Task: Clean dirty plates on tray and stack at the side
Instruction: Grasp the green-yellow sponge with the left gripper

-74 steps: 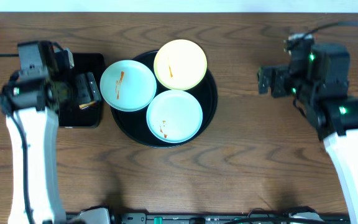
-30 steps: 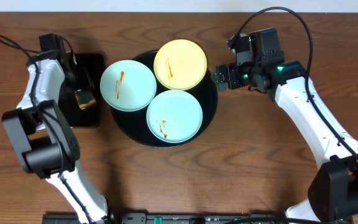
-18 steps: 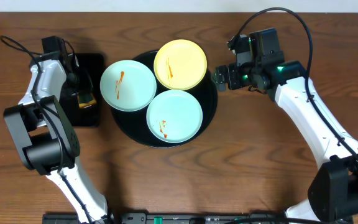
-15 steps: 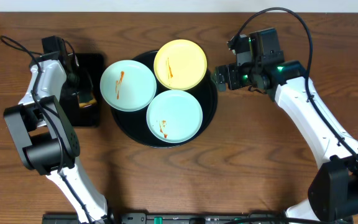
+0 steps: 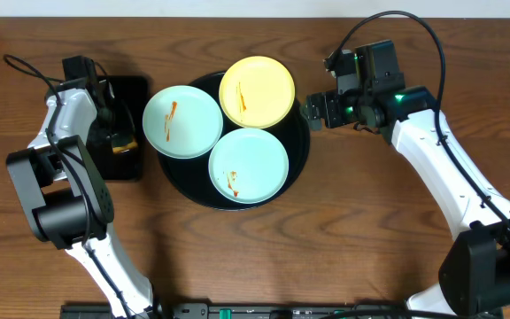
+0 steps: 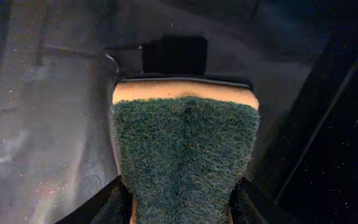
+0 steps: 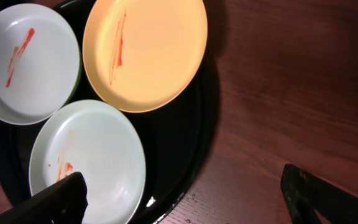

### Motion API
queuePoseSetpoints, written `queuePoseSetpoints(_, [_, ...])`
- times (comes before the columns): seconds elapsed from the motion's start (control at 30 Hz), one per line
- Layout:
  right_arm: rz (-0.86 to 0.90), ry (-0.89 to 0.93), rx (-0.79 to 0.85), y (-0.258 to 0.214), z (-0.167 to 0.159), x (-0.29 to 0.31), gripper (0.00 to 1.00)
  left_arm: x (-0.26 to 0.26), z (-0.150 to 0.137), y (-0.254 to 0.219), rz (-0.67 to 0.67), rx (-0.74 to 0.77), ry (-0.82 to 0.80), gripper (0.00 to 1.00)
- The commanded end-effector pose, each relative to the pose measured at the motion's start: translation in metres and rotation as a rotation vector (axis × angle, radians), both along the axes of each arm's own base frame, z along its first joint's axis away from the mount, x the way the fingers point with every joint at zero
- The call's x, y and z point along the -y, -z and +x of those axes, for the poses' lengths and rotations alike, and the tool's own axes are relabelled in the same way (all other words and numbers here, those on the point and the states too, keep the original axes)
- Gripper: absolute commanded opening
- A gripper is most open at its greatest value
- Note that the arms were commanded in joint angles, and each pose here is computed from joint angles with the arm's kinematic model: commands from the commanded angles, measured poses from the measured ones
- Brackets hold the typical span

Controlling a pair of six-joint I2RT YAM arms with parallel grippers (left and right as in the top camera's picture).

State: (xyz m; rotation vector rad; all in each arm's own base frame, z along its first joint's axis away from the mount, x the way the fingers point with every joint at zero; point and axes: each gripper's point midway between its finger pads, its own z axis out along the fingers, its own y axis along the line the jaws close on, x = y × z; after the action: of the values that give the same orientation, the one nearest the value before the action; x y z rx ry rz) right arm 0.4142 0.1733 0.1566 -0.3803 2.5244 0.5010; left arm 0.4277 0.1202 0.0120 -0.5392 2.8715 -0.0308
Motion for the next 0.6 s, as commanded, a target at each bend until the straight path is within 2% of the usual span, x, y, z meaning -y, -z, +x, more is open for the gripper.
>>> queuePoseSetpoints(0.0, [0.007, 0.003, 0.005, -0.005, 0.002, -0.005, 0.98, 0.003, -0.011, 0.023, -0.013, -0.061, 0.007, 0.49])
queuePoseSetpoints(0.17, [0.009, 0.005, 0.004, -0.005, 0.002, -0.005, 0.98, 0.004, -0.015, 0.034, -0.021, -0.090, 0.006, 0.28])
queuePoseSetpoints(0.23, [0.010, 0.007, 0.003, -0.005, 0.002, -0.005, 0.98, 0.004, -0.015, 0.034, -0.021, -0.090, 0.006, 0.19])
queuePoseSetpoints(0.27, [0.010, 0.007, 0.002, -0.005, 0.002, -0.005, 0.97, 0.004, -0.015, 0.034, -0.020, -0.088, 0.006, 0.10])
queuePoseSetpoints(0.3, [0.010, 0.007, 0.003, -0.005, 0.002, -0.005, 0.97, 0.004, -0.015, 0.033, -0.020, -0.087, 0.006, 0.08])
queuePoseSetpoints(0.4, [0.011, 0.007, 0.004, -0.005, 0.002, -0.005, 0.98, 0.004, -0.015, 0.025, -0.020, -0.086, 0.006, 0.07])
queuePoseSetpoints(0.57, [0.019, 0.000, 0.028, -0.009, 0.006, -0.010, 0.96, 0.000, -0.006, -0.021, 0.007, -0.026, 0.003, 0.07])
